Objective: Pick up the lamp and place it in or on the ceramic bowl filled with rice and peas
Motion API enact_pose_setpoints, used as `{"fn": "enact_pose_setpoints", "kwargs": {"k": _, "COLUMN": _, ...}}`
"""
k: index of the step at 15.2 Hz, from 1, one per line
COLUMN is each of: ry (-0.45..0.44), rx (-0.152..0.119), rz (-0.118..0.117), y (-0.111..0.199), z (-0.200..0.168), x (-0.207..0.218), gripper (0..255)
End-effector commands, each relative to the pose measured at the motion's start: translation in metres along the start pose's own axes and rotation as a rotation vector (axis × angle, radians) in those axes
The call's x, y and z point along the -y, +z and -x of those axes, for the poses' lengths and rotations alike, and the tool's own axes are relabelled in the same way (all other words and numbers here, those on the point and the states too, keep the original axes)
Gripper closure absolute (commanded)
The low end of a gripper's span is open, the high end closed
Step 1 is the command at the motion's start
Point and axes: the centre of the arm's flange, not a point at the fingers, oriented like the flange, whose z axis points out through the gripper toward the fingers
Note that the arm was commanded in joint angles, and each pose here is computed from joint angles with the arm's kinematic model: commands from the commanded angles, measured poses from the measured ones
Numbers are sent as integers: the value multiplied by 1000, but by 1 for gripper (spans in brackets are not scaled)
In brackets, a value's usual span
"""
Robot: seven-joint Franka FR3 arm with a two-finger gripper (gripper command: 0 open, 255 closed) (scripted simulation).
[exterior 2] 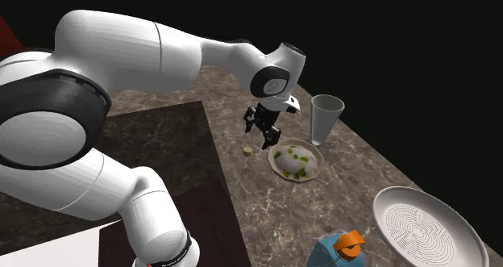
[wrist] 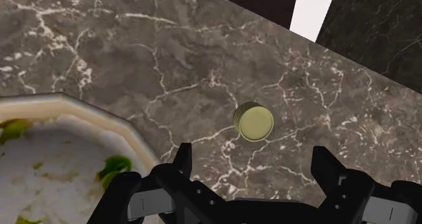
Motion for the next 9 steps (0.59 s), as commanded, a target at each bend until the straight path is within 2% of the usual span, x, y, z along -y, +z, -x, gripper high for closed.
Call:
{"fn": "enact_pose_setpoints", "kwargs": {"k": 1, "ry": -33, "rx": 20, "rz": -15, "y": 16, "z": -11, "x": 7, "gripper": 0}}
{"fn": "enact_pose_setpoints", "kwargs": {"k": 9, "ry": -33, "rx": 20, "rz": -15, "y": 56, "z": -10, "x": 7, "gripper": 0}}
